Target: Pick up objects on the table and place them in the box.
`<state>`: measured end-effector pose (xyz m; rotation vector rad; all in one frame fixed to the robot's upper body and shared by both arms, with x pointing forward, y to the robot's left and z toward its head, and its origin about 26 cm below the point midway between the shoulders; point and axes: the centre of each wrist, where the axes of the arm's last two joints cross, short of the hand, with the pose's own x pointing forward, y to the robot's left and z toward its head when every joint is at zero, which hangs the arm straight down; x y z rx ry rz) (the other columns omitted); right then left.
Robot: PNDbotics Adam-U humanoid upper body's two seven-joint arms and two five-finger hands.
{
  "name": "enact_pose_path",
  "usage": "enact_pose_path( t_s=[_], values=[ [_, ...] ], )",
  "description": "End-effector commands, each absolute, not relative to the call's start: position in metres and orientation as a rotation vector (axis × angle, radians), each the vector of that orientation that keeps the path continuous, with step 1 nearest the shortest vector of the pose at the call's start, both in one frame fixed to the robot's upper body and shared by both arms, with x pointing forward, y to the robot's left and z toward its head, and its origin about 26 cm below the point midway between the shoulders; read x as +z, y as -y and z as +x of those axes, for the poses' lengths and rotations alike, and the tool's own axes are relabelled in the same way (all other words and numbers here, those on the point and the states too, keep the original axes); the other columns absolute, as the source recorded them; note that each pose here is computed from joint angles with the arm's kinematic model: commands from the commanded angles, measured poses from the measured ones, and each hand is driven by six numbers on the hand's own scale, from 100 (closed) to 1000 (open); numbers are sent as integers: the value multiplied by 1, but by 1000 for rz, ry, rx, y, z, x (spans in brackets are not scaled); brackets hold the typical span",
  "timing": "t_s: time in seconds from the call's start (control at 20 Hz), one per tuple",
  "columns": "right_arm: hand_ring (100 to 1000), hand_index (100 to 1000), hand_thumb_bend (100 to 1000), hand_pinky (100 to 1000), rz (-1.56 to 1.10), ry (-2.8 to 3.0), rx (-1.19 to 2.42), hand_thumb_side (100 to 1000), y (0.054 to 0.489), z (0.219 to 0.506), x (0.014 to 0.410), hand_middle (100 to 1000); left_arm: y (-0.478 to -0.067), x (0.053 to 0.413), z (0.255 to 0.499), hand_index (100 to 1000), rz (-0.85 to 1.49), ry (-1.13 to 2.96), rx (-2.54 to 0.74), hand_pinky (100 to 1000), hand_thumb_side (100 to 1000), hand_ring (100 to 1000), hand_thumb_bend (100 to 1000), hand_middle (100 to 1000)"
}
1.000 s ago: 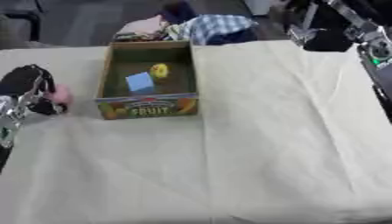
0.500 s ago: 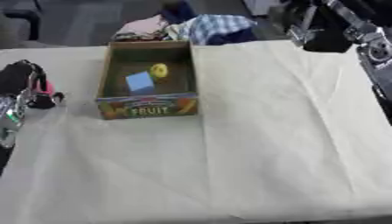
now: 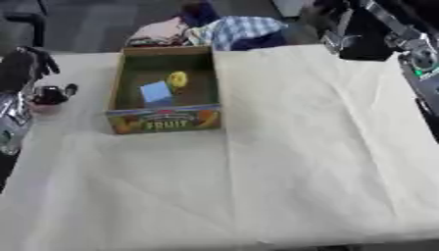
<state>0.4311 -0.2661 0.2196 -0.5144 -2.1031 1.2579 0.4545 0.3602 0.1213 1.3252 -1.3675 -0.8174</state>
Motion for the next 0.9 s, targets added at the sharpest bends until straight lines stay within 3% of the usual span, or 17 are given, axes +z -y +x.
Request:
enact_pose_path(
  t_s=[0.05,0.2,0.45,0.9],
  values=[
    [722,865,100,680,-540,2118,1251,525,271,431,230,738,-382,140,453,760,1376,1324,-765,674,154,645,644,648],
    [723,865,100,681,-536,2115,1251,531,272,431,229,738,-396,138,449,793,1372,1260,-741,705,201,711,630,734],
    [723,865,100,681,-526,2115,1255,536,271,431,228,732,-418,127,441,792,1379,1151,-680,695,154,703,426,731],
    [723,866,100,682,-512,2124,1258,545,269,432,229,729,-432,102,434,784,1320,1083,-620,690,185,696,419,722]
  ],
)
